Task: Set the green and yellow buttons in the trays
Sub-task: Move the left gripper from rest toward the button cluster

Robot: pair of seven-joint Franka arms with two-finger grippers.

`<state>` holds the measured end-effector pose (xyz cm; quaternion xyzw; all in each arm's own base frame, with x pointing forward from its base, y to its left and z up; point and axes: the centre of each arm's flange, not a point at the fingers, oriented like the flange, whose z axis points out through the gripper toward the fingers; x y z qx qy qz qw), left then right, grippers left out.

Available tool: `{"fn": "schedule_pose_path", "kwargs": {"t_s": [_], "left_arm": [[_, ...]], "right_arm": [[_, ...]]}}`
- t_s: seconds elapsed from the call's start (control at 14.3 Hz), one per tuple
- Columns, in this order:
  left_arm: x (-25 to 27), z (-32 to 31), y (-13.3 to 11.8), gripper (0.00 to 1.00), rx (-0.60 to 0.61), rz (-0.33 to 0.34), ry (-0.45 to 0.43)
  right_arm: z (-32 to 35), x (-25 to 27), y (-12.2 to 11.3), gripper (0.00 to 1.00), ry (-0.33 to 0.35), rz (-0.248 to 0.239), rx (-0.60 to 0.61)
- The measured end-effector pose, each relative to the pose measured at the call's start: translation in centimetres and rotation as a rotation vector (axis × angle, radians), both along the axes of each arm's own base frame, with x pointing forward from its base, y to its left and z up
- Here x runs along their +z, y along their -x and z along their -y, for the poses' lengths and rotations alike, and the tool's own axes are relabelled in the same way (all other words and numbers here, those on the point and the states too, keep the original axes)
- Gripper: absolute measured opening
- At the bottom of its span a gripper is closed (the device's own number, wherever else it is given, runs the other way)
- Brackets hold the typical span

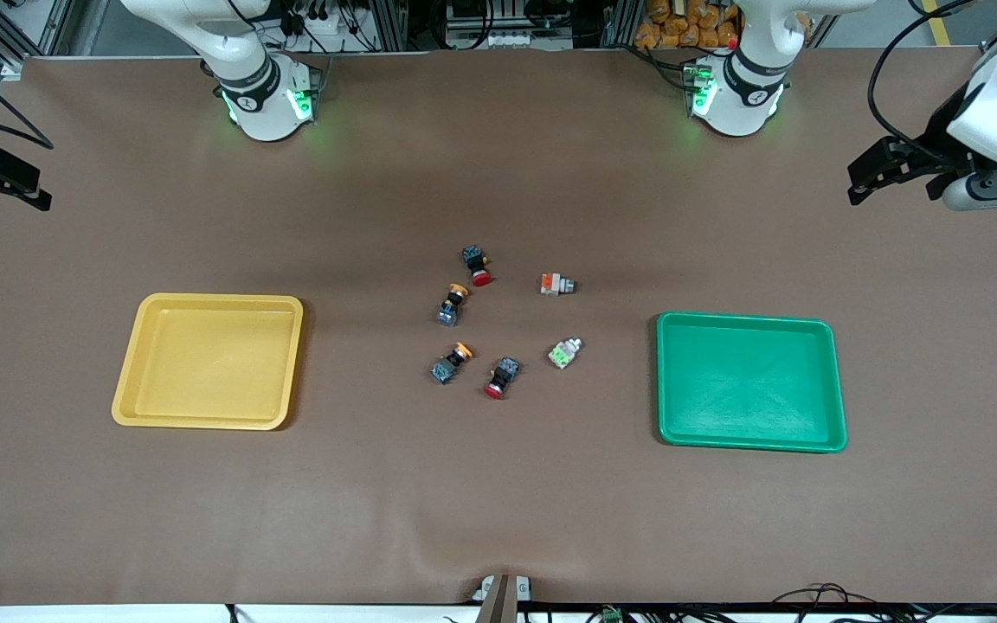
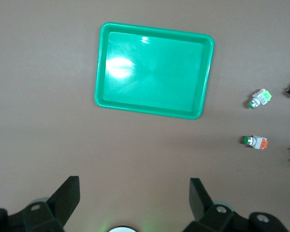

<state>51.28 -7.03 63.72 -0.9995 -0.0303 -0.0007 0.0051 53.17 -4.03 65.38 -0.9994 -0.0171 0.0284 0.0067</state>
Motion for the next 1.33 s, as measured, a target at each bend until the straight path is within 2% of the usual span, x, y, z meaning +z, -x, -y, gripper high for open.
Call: {"fn": "schedule_pose_path", "kwargs": {"t_s": [0.56,0.98,1.33], "left_arm": [[1.0,0.0,-0.2,1.0,-0.006,0.005,-0.026],[-0.7,0.5,-1.1,1.0,-0.012,-0.053,-0.035],[-1.7,0.6,-1.5,1.0,-0.013,-0.075,-0.037]], "right_arm": [[-0.1,0.0,0.0,1.0,0.001,0.0,0.002],[-0.1,0.0,0.0,1.0,0.001,0.0,0.002],[-0.1,0.0,0.0,1.0,0.001,0.0,0.002]]}}
